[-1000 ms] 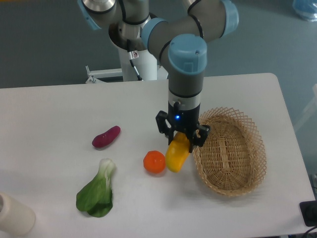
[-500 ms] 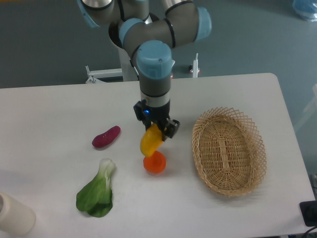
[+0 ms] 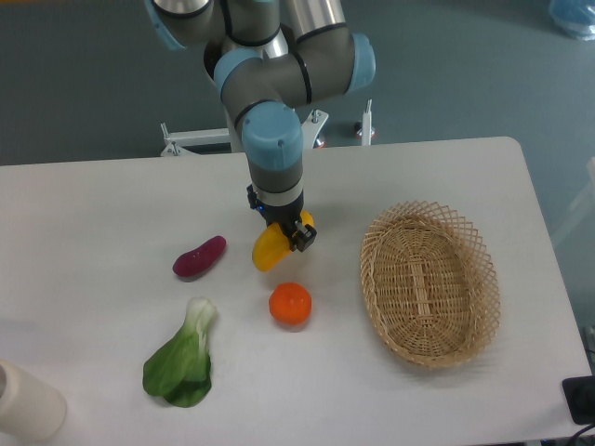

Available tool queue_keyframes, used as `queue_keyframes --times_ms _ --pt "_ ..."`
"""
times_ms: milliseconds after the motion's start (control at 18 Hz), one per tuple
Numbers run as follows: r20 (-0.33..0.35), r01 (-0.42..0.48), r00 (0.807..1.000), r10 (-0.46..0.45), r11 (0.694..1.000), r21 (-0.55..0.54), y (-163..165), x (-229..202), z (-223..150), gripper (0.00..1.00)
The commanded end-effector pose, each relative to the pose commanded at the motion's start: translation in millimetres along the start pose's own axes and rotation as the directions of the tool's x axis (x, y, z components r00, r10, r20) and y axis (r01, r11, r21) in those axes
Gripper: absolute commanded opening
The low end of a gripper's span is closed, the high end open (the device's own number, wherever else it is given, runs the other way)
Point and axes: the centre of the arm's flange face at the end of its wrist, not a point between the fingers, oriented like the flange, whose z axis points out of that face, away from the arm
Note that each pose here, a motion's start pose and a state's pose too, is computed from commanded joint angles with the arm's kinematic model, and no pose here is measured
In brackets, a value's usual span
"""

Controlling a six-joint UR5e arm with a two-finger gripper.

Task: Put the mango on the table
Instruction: 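Lower the yellow mango onto the table beside the orange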

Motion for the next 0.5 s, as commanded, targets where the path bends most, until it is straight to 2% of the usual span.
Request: queue_keyframes --times_ms 278,333,389,500 --pt "-0.001 -0.003 1.0 0.003 1.0 -0.001 -2.3 -1.2 4.5 0.61" --pt "-0.003 -0.003 1.0 0.003 1.0 -0.001 -2.2 -0.7 5.1 0.63" --pt "-0.001 -0.003 1.0 0.003 1.0 -0.001 -2.3 -1.2 4.5 0.74" --pt "0.004 -0.001 1.0 0.001 1.0 0.003 -2.8 -2.2 2.4 0.8"
